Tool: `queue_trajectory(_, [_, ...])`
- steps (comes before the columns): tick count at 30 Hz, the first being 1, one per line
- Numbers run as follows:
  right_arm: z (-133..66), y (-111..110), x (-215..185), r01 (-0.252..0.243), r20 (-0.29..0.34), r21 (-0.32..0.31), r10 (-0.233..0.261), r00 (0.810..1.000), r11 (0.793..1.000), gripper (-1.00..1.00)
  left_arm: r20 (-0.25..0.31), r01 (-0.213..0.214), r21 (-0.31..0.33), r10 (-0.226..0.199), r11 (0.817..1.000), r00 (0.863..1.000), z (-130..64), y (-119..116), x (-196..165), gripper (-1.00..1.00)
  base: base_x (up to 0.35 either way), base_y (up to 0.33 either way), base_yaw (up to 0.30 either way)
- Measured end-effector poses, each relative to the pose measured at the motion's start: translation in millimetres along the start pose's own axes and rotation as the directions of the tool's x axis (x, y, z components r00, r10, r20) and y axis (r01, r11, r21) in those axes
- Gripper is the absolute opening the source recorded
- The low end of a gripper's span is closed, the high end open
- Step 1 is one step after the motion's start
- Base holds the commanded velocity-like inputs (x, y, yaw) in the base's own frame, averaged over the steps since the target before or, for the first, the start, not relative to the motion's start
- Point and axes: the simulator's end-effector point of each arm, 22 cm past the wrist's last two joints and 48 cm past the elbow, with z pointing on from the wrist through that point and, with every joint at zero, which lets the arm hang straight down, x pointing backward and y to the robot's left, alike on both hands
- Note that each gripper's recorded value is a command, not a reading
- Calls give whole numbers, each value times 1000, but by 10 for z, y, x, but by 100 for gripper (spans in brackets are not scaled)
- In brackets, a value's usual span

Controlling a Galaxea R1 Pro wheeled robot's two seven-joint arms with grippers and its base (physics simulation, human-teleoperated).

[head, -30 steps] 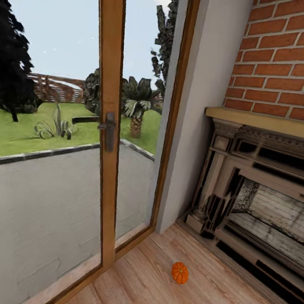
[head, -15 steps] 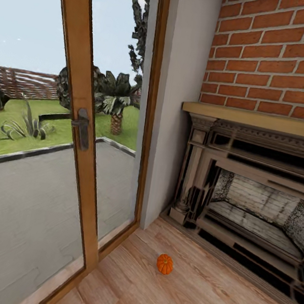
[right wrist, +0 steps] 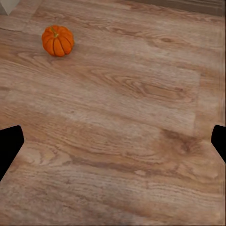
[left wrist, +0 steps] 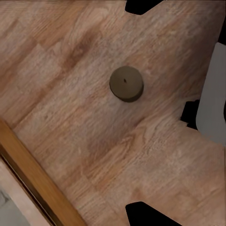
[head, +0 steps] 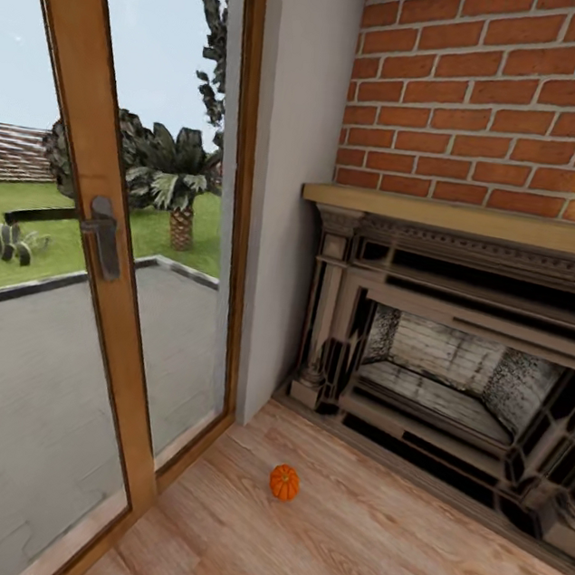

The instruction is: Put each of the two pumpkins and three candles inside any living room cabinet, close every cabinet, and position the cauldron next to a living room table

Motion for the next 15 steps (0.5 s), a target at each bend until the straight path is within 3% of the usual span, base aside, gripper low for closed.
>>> queue_trajectory(4, [-2,4,1,-1,0,0,1,1000,1000,100,0,0,0,0,1000,1000,-2,-2,3,100,-160,0,-276])
queue_trajectory(15, [-7,0,3,-1,2,0,1,1000,1000,100,-1,1,-1,-1,1000,1000,-5,2,10,100,-9,0,-291])
